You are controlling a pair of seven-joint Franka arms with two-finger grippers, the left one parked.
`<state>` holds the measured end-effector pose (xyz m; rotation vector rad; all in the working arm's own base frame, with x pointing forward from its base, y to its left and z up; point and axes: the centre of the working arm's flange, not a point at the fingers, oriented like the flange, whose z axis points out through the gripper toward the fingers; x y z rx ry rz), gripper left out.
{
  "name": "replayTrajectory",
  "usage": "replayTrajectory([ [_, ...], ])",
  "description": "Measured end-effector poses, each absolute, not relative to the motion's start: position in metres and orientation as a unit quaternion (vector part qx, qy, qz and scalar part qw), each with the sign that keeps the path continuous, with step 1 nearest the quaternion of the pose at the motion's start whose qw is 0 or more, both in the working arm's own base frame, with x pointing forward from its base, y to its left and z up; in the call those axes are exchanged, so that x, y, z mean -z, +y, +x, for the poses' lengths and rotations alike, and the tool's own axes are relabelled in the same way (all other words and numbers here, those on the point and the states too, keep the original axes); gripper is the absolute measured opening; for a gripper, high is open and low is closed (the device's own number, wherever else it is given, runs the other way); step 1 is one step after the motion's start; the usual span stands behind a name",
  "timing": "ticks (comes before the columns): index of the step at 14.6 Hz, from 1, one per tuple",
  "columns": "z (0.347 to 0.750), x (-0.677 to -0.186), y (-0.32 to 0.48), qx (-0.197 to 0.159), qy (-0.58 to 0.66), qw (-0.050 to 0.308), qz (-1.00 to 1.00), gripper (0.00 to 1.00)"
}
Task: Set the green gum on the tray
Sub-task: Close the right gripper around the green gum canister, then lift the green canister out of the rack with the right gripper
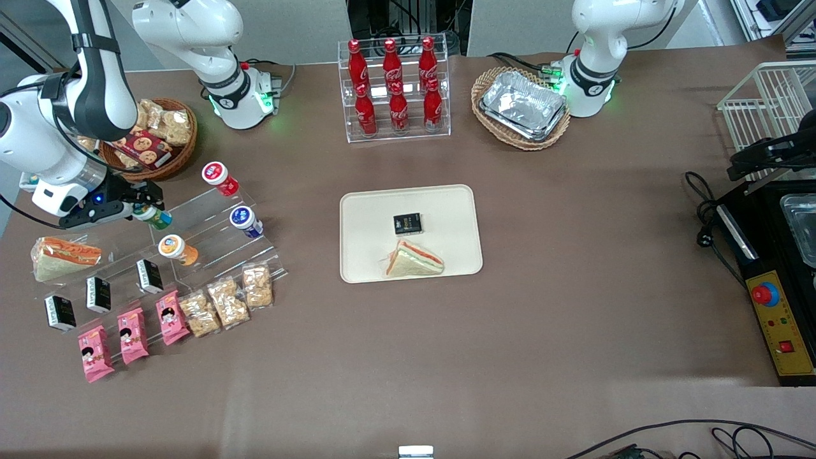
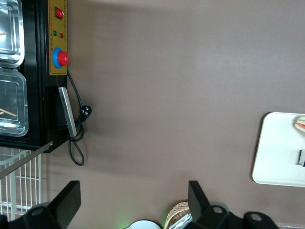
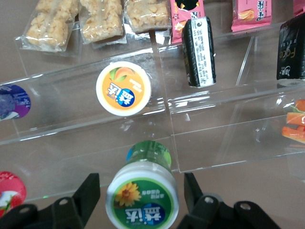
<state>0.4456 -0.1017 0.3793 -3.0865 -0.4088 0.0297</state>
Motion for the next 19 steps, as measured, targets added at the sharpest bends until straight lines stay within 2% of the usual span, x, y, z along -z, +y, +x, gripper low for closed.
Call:
replayTrajectory([
  [1,0.446,-0.379,-0.102,-0.009,-0.132,0.013,-0.991,0.8],
  [3,0.446,-0.38,-0.103,-0.01,-0.14,0.009,-0.99,0.6],
  [9,0.452,-0.393,-0.104,-0.005,-0.147,0.007,-0.989,0.59],
  [14,0.47,-0.465,-0.097,-0.032,-0.147,0.012,-0.989,0.59],
  [19,0.484,-0.524,-0.014,-0.051,-0.115,-0.002,-0.992,0.59],
])
